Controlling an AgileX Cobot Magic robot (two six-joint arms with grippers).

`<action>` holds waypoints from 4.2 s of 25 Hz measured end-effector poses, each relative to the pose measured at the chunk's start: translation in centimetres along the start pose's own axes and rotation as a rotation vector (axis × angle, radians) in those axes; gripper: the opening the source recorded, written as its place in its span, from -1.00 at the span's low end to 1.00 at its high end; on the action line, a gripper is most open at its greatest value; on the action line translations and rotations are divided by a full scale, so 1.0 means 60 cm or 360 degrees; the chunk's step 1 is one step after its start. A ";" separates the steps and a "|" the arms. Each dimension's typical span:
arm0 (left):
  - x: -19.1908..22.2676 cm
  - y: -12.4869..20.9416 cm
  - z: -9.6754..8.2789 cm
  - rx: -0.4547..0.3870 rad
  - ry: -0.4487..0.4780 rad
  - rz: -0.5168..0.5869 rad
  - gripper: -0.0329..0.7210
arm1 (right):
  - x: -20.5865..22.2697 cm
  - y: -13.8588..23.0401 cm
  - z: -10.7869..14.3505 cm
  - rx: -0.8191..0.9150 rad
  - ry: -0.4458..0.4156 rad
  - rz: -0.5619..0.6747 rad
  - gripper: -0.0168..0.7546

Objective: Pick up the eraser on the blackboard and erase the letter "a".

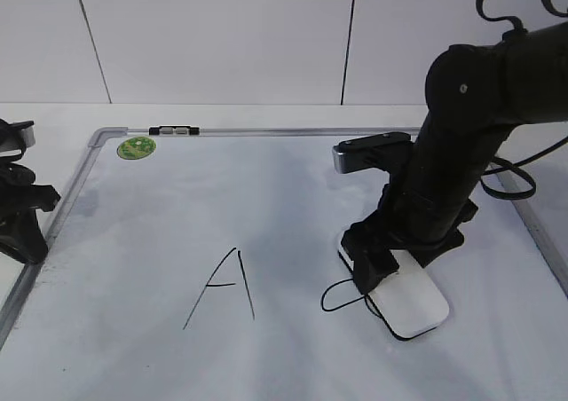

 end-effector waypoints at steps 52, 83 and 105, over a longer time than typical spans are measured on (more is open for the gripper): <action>0.000 -0.001 -0.002 -0.0006 0.0008 -0.0009 -0.74 | 0.012 0.043 0.097 -0.0382 0.0133 0.0139 0.50; 0.000 -0.002 -0.002 -0.0009 0.0009 -0.0012 -0.73 | -0.027 0.002 -0.025 0.0010 0.0223 0.0082 0.50; 0.000 -0.002 -0.002 -0.0008 0.0009 -0.0012 -0.72 | -0.143 0.037 -0.151 0.0488 0.0192 -0.0056 0.50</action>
Point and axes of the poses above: a point on each arm's last joint axis where the gripper is mounted, x pointing out along that axis toward the gripper, z along the wrist's bending axis when the last joint is at zero, y = z × x, the point moved 5 cm from there along x, pointing out along that axis toward the gripper, and after that the axes turned 7 degrees about x, right-handed, at the moved point
